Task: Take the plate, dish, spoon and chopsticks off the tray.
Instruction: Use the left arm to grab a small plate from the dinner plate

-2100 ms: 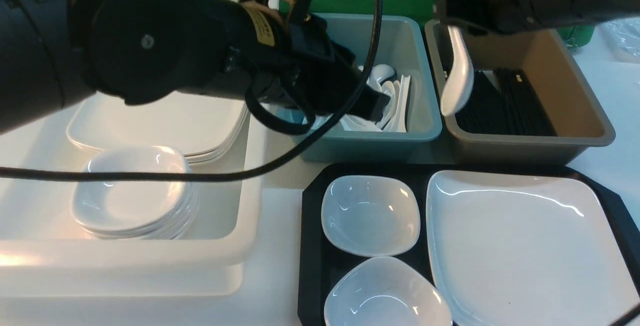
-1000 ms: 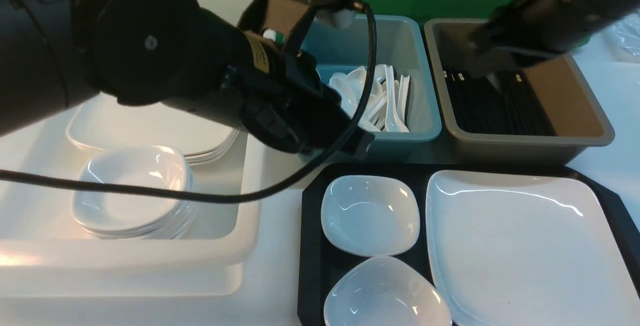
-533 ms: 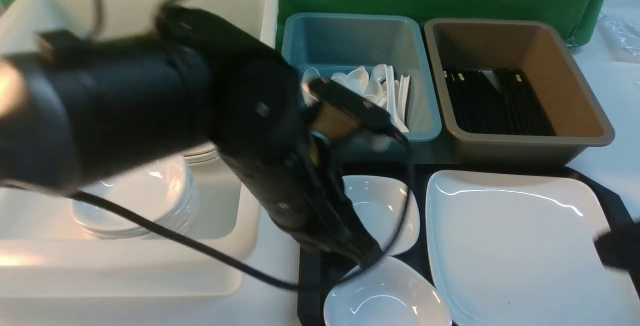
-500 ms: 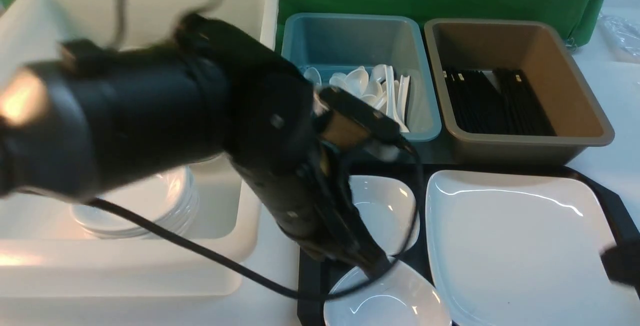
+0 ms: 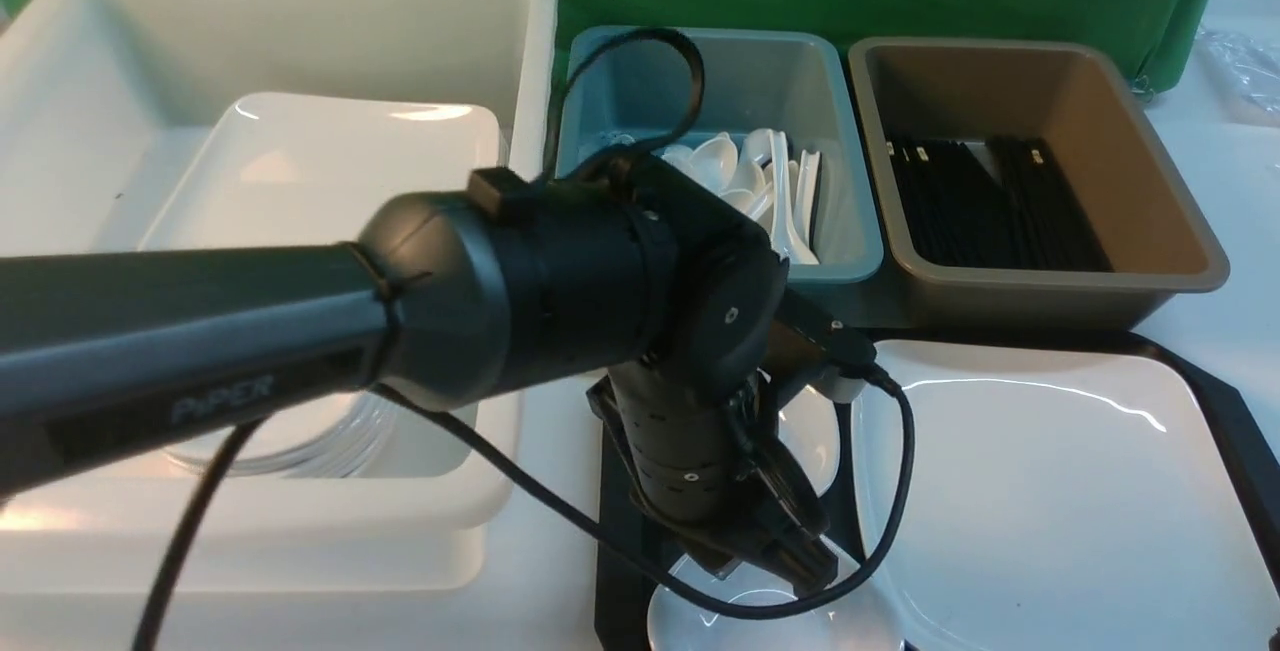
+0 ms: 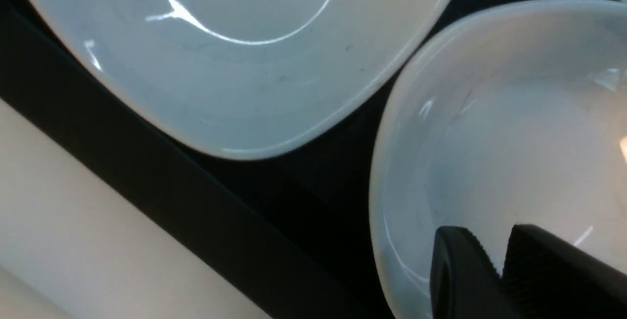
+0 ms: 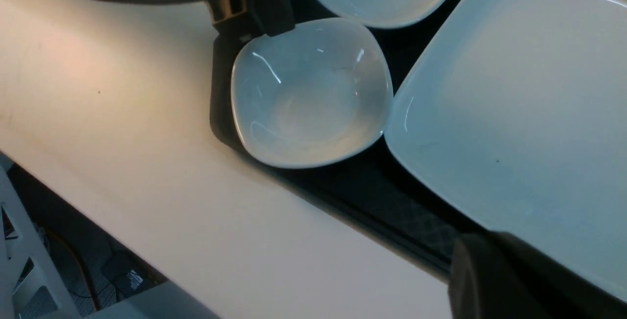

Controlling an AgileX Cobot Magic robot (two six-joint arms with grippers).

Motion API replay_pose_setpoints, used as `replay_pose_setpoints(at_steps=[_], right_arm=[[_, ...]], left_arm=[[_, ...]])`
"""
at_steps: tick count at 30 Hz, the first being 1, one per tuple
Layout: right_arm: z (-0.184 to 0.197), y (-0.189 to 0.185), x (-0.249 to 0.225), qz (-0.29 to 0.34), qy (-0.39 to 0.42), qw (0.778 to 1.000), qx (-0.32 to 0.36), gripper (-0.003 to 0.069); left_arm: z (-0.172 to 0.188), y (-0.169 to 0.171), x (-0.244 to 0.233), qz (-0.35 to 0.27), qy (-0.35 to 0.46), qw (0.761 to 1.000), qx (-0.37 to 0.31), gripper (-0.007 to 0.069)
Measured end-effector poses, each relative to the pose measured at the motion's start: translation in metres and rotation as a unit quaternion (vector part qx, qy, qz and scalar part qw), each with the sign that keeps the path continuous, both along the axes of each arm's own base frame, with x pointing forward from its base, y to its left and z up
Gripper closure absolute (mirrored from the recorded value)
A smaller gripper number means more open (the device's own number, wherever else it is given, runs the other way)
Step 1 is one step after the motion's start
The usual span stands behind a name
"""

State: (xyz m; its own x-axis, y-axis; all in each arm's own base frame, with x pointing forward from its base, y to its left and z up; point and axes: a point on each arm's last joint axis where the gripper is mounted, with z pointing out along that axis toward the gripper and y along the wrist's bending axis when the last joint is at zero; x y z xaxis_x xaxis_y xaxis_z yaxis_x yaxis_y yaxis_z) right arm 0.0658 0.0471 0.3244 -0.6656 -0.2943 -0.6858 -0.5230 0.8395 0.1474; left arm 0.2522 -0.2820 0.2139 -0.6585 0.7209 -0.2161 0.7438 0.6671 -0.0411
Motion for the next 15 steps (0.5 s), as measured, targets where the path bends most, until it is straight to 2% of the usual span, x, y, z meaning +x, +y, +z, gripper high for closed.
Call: replay_pose_setpoints(at_steps=[8,12,15], right_arm=[[0.002,0.000,0.002,-0.004,-0.013,1.000,0.006,0.0634],[0.002,0.001,0.002,-0.004,-0.012,1.000,0.010,0.0634],[0.002,0.002,0.001,-0.002,-0.010,1.000,0.017,0.0634]], left_arm=[[-0.027,-0.009,0.011,-0.004,-0.018,1.000,-0.001,0.0221],[-0.033,-0.009,0.015,-0.013,-0.028,0.999,0.016,0.0155],[-0.033,-0.007,0.016,-0.018,-0.036,0.999,0.024,0.0137]])
